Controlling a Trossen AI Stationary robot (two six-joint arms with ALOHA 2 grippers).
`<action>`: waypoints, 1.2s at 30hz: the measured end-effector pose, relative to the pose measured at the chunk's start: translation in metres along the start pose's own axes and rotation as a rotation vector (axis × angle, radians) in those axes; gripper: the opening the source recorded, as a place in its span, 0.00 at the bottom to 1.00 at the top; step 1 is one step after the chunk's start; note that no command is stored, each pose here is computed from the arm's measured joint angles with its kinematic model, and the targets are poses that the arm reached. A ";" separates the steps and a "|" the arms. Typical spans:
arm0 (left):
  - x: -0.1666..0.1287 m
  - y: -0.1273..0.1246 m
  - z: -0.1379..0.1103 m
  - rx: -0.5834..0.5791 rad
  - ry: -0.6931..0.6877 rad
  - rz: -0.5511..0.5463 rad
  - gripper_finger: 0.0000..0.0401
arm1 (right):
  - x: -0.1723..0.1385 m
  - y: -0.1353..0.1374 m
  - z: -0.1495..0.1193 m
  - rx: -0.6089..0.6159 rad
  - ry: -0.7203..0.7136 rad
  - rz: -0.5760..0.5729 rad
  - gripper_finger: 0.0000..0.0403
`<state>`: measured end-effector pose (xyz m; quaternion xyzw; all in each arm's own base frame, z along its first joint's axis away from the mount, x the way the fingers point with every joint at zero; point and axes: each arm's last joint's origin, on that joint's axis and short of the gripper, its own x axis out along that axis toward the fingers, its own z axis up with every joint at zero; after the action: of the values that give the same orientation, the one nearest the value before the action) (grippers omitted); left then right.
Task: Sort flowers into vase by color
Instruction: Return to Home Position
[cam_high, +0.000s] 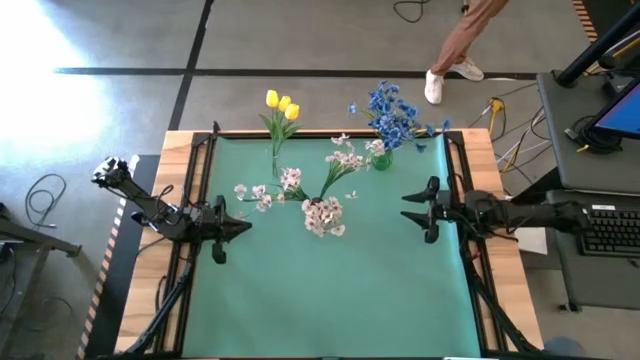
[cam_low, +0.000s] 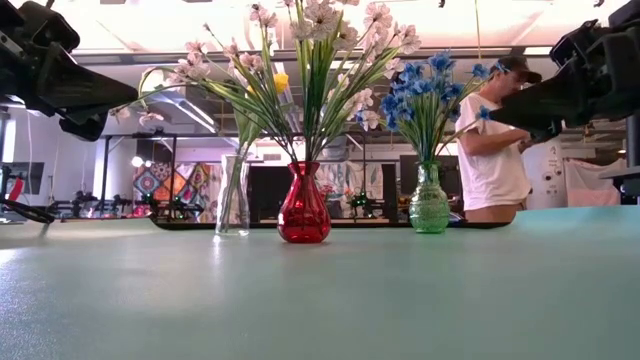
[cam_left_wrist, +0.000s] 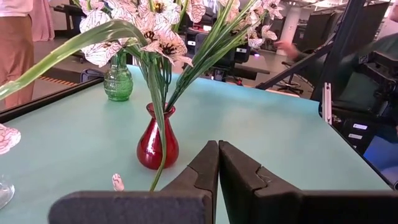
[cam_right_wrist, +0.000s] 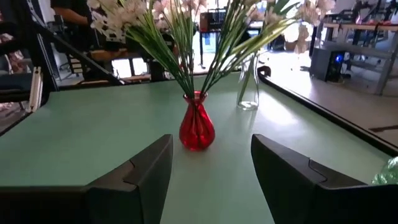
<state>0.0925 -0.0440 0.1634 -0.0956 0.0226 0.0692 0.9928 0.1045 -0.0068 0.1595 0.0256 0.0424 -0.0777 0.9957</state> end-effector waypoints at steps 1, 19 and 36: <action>0.000 0.000 0.000 0.000 0.000 0.000 0.00 | 0.000 0.000 0.000 0.001 0.005 -0.001 0.52; 0.000 0.000 0.000 0.000 0.000 0.000 0.00 | 0.002 0.000 -0.002 -0.007 0.026 -0.003 0.52; 0.000 0.000 0.000 0.000 0.000 0.000 0.00 | 0.002 0.000 -0.002 -0.007 0.025 -0.003 0.52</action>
<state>0.0925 -0.0440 0.1633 -0.0954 0.0227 0.0690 0.9928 0.1063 -0.0068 0.1574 0.0232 0.0552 -0.0785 0.9951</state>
